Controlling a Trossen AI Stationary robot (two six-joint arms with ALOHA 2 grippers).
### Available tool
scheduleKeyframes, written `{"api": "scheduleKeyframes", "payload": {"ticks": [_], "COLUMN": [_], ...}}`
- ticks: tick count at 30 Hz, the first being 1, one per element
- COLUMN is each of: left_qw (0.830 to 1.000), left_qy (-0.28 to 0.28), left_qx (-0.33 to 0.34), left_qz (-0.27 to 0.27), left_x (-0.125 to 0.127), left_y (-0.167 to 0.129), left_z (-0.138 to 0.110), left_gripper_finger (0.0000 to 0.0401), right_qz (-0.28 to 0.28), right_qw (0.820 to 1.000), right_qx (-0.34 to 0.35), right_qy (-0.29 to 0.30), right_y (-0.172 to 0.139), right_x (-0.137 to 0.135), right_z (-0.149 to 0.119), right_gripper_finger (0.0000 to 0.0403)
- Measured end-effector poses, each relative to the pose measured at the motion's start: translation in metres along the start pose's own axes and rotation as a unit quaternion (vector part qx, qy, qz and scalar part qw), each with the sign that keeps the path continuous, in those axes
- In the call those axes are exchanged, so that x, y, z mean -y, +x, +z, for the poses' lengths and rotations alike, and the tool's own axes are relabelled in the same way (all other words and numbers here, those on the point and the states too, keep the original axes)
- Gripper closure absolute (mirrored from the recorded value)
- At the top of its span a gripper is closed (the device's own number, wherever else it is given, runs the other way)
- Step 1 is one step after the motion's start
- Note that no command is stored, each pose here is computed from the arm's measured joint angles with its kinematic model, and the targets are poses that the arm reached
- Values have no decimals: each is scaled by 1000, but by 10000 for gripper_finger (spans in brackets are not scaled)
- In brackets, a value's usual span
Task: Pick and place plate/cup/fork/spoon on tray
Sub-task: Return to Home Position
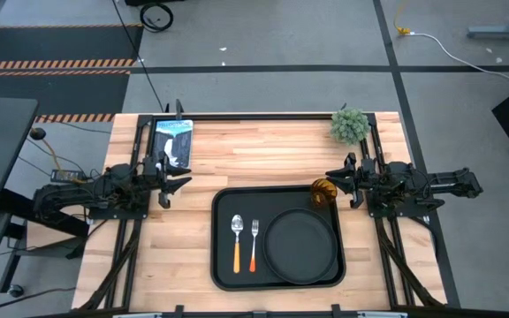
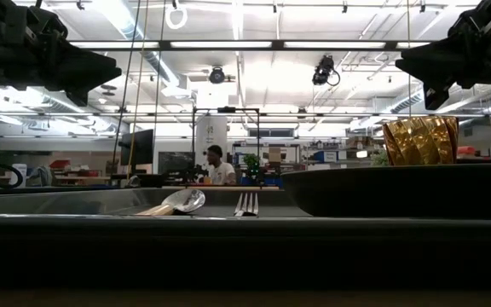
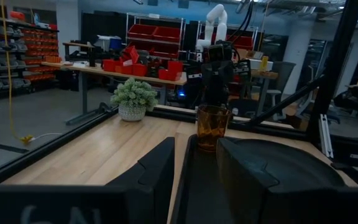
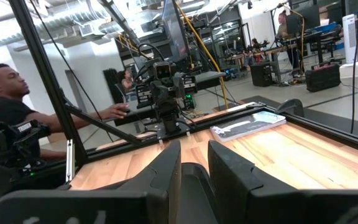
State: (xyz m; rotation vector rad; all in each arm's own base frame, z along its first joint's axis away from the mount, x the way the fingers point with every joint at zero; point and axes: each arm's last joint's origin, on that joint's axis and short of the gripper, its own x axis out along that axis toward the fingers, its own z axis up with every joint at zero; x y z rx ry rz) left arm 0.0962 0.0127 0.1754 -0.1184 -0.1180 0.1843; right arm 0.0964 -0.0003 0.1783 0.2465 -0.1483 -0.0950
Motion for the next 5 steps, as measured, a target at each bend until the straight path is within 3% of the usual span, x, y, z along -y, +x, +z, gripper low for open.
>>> {"api": "scheduleKeyframes", "payload": {"ticks": [5], "left_qw": [1000], "left_qy": [0], "left_qx": [0], "left_qz": [0], "left_x": [0], "left_y": [0], "left_z": [0], "left_gripper_finger": [273], "right_qz": [0], "right_qw": [1000], "right_qx": [0], "right_qy": [0], "right_y": [0], "right_x": [0], "right_z": [0], "right_gripper_finger": [315]}}
